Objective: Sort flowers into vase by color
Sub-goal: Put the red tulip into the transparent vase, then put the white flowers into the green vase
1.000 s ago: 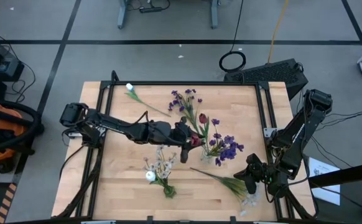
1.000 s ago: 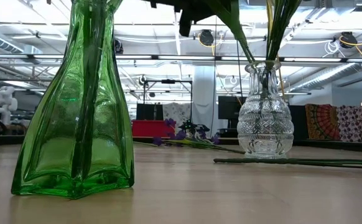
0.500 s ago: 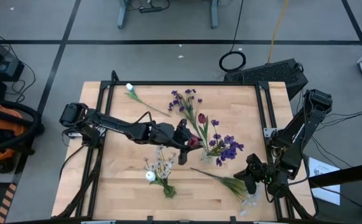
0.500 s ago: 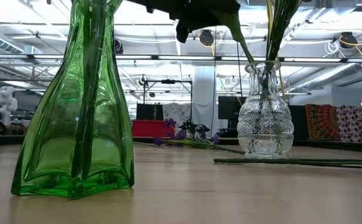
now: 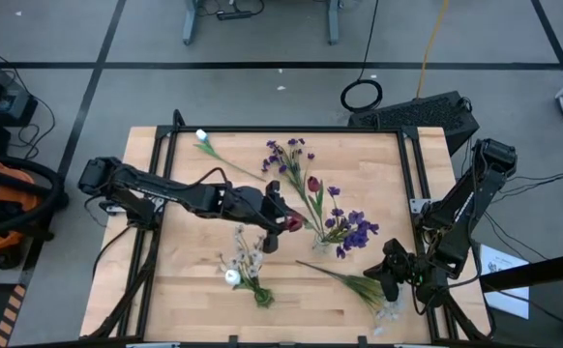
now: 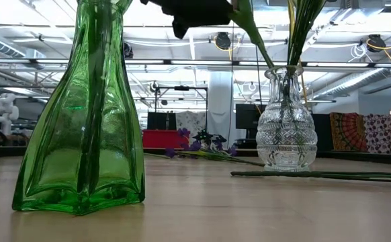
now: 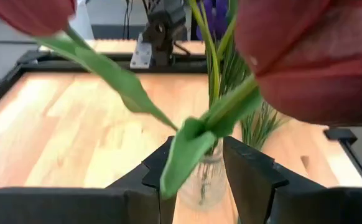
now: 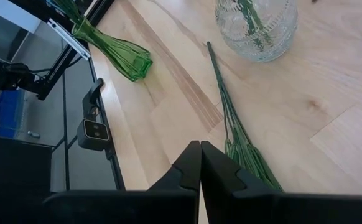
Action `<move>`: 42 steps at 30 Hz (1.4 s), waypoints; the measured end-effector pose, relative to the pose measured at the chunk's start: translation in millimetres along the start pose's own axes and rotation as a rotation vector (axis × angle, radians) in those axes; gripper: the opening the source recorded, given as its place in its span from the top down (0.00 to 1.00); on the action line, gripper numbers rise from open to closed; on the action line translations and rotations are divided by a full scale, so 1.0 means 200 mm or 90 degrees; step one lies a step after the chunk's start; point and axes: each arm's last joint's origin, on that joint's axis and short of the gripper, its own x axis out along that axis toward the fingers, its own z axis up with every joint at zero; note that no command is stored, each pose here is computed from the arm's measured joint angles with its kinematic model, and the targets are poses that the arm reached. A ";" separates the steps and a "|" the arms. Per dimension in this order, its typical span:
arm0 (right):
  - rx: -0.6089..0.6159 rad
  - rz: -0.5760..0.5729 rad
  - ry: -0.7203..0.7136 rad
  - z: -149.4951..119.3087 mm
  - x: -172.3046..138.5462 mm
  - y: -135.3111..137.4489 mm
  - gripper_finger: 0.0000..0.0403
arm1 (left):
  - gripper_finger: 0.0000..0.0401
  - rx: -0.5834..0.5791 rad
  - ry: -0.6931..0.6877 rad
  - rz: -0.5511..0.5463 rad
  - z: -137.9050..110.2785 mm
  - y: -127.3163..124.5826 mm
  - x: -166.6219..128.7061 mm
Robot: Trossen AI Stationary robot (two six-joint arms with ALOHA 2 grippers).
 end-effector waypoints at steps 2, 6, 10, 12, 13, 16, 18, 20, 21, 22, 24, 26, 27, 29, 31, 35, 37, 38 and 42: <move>-0.001 0.000 0.000 0.00 0.00 0.00 1.00 | 0.68 0.001 0.014 -0.014 -0.01 -0.01 -0.01; 0.007 -0.001 0.000 0.00 0.00 0.00 1.00 | 0.68 0.003 0.045 -0.023 -0.03 0.00 -0.01; 0.008 0.000 0.000 0.00 0.00 0.00 1.00 | 0.68 -0.001 0.048 -0.016 -0.01 0.02 -0.05; -0.012 -0.001 -0.001 0.00 0.00 0.00 1.00 | 0.68 0.005 0.047 -0.007 0.01 0.05 -0.09; -0.018 -0.002 -0.001 0.00 0.00 0.00 1.00 | 0.68 0.011 0.045 -0.003 0.02 0.07 -0.11; -0.019 -0.003 -0.002 0.02 0.01 0.00 1.00 | 0.68 0.025 0.039 0.015 0.06 0.12 -0.19; -0.016 -0.008 0.018 0.03 0.02 0.01 1.00 | 0.68 0.041 0.041 0.031 0.08 0.16 -0.25; -0.021 -0.018 0.038 0.05 0.03 0.04 1.00 | 0.69 0.052 0.066 0.054 0.08 0.20 -0.32; -0.025 -0.027 0.045 0.07 0.03 0.06 1.00 | 0.71 0.054 0.085 0.063 0.07 0.22 -0.34; -0.033 -0.041 0.054 0.09 0.04 0.08 1.00 | 0.73 0.053 0.095 0.071 0.07 0.24 -0.37; -0.049 -0.086 0.080 0.12 0.04 0.13 1.00 | 0.78 0.051 0.110 0.078 0.06 0.28 -0.42; -0.059 -0.140 0.110 0.14 0.05 0.18 1.00 | 0.87 0.042 0.103 0.068 0.05 0.32 -0.47; -0.064 -0.171 0.125 0.15 0.05 0.21 1.00 | 0.92 0.038 0.090 0.058 0.05 0.34 -0.49; -0.068 -0.223 0.149 0.16 0.07 0.26 1.00 | 0.98 0.026 0.094 0.043 0.00 0.37 -0.53; -0.066 -0.252 0.172 0.16 0.10 0.33 1.00 | 0.98 0.014 0.092 0.043 -0.05 0.39 -0.56; -0.053 -0.288 0.237 0.13 0.19 0.43 1.00 | 0.99 -0.003 0.104 0.046 -0.17 0.42 -0.62; -0.050 -0.307 0.266 0.10 0.23 0.45 1.00 | 0.99 -0.010 0.112 0.040 -0.22 0.42 -0.64; -0.051 -0.316 0.272 0.09 0.26 0.46 1.00 | 0.99 -0.012 0.116 0.036 -0.25 0.42 -0.65; -0.054 -0.345 0.262 0.04 0.35 0.46 1.00 | 0.99 -0.019 0.118 0.028 -0.30 0.40 -0.67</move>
